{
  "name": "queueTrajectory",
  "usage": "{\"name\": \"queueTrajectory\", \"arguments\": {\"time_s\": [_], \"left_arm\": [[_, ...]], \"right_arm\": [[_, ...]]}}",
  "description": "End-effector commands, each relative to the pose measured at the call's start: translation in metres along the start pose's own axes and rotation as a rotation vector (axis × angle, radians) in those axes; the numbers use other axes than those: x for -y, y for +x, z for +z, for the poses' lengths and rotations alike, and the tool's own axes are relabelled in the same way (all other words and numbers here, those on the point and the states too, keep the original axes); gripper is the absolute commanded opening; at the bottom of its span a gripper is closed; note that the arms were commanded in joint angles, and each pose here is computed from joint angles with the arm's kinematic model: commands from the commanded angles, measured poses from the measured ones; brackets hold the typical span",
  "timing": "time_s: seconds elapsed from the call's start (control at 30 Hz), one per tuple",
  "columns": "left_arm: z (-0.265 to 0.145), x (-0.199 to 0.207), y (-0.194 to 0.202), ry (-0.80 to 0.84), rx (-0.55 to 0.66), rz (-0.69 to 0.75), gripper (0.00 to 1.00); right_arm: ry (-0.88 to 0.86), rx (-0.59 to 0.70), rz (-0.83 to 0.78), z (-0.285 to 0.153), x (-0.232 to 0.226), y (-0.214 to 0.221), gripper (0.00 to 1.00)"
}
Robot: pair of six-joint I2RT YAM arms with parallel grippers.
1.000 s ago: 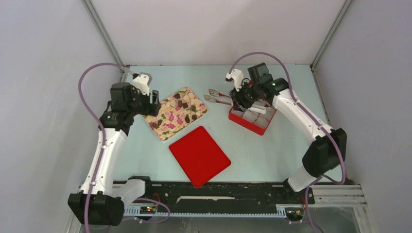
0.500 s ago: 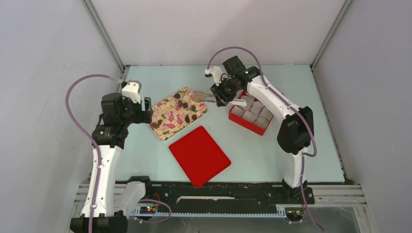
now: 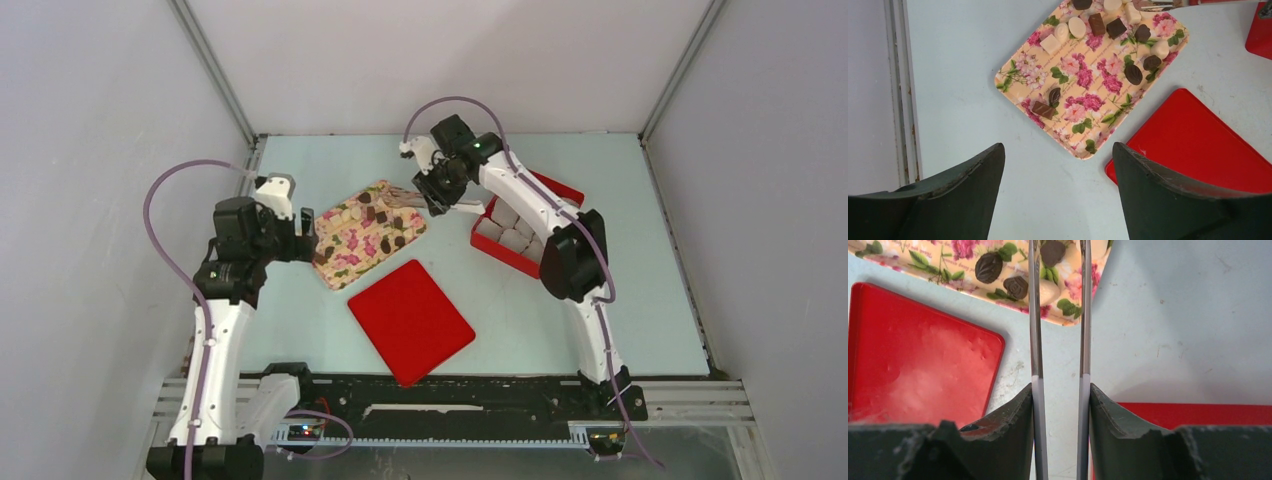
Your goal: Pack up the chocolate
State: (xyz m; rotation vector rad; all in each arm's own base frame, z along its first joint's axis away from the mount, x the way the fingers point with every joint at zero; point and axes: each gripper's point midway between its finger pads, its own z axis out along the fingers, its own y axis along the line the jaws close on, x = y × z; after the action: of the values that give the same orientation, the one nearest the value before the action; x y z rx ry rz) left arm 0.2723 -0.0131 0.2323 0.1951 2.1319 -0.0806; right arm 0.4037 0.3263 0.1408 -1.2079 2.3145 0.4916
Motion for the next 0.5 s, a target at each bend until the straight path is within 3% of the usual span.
{"name": "queueTrajectory", "arguments": {"time_s": [0.0,0.2,0.47], "left_arm": [[-0.002,-0.005,0.001,-0.021,0.026,0.002,0.83],[-0.009,-0.046,0.007,-0.244,0.008,-0.006,0.86],[-0.011,-0.038,0.011,-0.190,0.027,-0.021,0.87]], "right_arm": [[-0.003,0.095,-0.036,-0.006,-0.013,-0.041,0.41],[-0.020,0.132,-0.104,0.017,-0.042,-0.065,0.44],[0.022,0.137,-0.093,0.049,-0.051,-0.072,0.49]]}}
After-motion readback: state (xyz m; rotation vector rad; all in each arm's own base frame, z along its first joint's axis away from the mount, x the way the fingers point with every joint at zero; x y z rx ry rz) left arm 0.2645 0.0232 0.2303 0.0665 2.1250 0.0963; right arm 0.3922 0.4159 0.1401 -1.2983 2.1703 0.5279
